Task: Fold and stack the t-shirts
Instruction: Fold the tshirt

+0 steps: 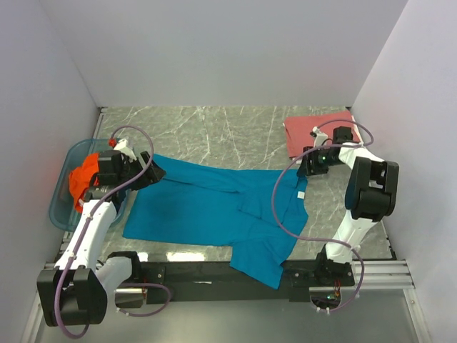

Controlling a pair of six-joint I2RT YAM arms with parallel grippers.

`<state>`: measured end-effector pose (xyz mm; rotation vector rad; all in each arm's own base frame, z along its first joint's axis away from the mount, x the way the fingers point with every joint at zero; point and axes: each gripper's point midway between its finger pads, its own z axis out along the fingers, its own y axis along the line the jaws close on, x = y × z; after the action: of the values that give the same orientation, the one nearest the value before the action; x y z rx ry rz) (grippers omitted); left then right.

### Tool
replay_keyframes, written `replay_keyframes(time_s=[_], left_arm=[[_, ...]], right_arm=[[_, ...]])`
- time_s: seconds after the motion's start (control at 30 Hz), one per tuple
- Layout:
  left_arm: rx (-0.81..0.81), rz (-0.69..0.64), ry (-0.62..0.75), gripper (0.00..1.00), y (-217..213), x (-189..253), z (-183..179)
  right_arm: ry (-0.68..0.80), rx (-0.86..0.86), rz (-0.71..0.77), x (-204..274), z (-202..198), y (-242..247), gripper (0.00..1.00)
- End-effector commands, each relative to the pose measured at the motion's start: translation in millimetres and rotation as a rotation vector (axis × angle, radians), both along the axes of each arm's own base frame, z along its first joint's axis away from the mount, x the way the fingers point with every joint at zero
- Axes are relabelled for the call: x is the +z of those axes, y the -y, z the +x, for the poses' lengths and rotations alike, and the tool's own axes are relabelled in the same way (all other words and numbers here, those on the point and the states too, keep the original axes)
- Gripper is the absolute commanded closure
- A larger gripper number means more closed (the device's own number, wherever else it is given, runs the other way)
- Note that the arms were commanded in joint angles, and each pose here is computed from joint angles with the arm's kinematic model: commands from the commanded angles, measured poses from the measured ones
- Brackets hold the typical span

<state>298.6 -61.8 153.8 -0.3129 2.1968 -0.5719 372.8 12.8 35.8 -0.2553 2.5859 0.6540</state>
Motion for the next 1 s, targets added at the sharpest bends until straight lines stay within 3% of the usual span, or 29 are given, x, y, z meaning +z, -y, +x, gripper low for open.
replay_keyframes(time_s=[0.0, 0.27, 0.53, 0.97], left_arm=[[-0.027, -0.001, 0.076, 0.20, 3, 21, 7], [-0.034, -0.006, 0.090, 0.20, 4, 25, 6], [-0.032, -0.006, 0.099, 0.20, 4, 27, 5], [-0.034, -0.005, 0.107, 0.20, 4, 29, 6]], right_arm=[[0.072, -0.052, -0.029, 19, 29, 2, 0.42], [0.021, -0.055, -0.020, 16, 39, -2, 0.36], [-0.053, -0.034, -0.058, -3, 28, -5, 0.38], [-0.081, -0.031, -0.085, -6, 20, -1, 0.70]])
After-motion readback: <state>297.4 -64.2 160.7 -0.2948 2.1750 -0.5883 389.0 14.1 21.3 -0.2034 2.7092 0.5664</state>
